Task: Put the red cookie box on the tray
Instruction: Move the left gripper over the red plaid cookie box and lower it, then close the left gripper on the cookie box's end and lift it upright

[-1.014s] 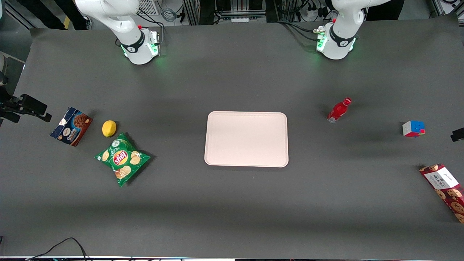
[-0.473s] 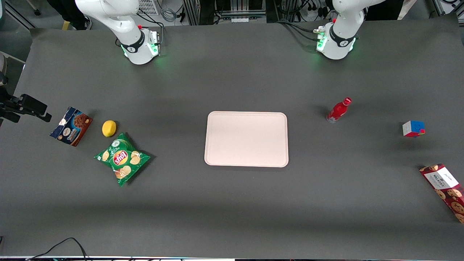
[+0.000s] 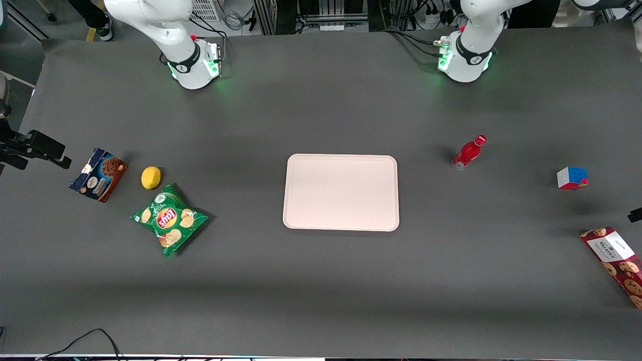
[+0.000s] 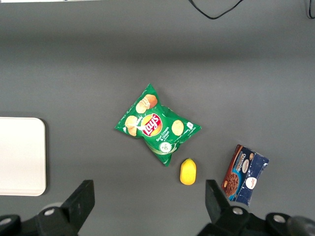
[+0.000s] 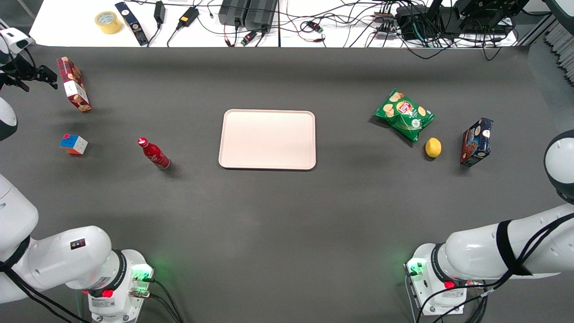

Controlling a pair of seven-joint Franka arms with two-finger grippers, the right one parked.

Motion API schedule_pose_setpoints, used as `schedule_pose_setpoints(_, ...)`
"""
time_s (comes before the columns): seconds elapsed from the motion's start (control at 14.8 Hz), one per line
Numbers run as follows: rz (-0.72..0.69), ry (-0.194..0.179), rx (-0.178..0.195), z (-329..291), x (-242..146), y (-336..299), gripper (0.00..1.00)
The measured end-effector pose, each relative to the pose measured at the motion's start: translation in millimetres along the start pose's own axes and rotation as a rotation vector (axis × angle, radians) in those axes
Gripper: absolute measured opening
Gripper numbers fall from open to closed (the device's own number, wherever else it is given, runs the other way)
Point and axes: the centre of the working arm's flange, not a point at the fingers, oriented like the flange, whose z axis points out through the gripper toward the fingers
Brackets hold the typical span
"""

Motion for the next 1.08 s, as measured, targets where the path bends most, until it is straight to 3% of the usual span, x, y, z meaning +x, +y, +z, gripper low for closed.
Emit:
schedule_pose_setpoints(0.27,0.007,0.004,0.005,21,18,1,1.00)
schedule_pose_setpoints(0.54,-0.026,0.040,-0.045,40,41,6,1.00)
schedule_pose_setpoints(0.95,-0.021,0.073,-0.055,58,65,13,1.00)
schedule_pose_setpoints(1.08,-0.044,0.091,-0.086,63,71,15,1.00)
